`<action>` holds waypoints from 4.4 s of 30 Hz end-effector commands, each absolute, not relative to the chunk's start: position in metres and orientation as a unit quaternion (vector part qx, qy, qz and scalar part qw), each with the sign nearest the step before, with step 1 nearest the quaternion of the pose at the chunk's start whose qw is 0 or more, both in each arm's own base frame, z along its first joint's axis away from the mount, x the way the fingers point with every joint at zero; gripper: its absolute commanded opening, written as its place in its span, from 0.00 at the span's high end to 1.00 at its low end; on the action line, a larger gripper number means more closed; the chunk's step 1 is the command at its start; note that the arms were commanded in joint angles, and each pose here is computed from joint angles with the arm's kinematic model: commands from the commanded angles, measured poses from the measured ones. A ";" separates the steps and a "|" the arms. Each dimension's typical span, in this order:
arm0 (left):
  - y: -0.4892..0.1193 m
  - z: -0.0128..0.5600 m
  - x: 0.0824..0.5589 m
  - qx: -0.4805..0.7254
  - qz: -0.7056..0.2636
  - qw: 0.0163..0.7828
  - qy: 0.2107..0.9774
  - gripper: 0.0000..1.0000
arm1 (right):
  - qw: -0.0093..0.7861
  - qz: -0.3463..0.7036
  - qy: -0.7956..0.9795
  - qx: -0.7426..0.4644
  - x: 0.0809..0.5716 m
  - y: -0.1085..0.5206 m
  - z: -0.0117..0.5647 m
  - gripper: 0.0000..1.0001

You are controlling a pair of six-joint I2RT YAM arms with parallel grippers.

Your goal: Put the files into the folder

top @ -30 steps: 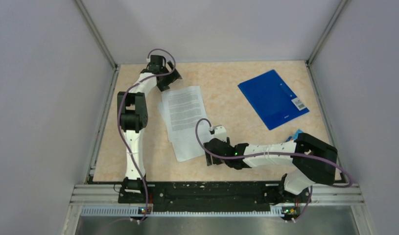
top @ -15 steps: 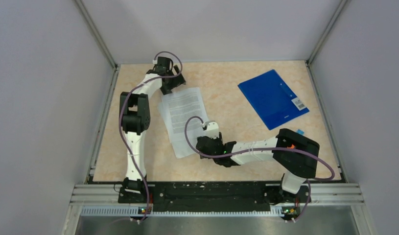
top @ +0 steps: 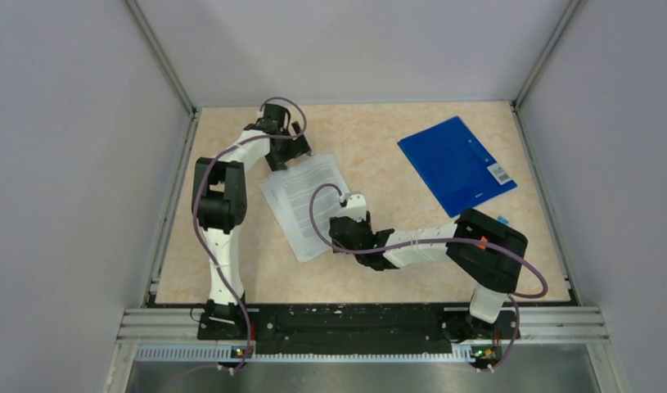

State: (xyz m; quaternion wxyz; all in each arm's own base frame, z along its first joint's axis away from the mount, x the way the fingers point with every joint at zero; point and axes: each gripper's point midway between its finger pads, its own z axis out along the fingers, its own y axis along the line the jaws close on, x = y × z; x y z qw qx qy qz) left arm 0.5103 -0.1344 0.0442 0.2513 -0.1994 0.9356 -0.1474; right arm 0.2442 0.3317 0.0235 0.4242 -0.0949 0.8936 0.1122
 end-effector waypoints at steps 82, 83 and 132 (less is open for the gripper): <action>-0.011 0.114 0.389 -0.297 -0.052 0.301 0.905 0.02 | 0.213 0.215 0.946 -0.118 0.359 0.359 -0.003 0.01; 0.001 0.125 0.389 -0.304 -0.049 0.314 0.898 0.02 | 0.211 0.215 0.946 -0.115 0.353 0.362 -0.004 0.01; -0.207 0.180 0.284 -0.057 -0.344 0.304 0.887 0.02 | 0.516 0.064 0.813 0.262 0.577 -0.081 0.135 0.01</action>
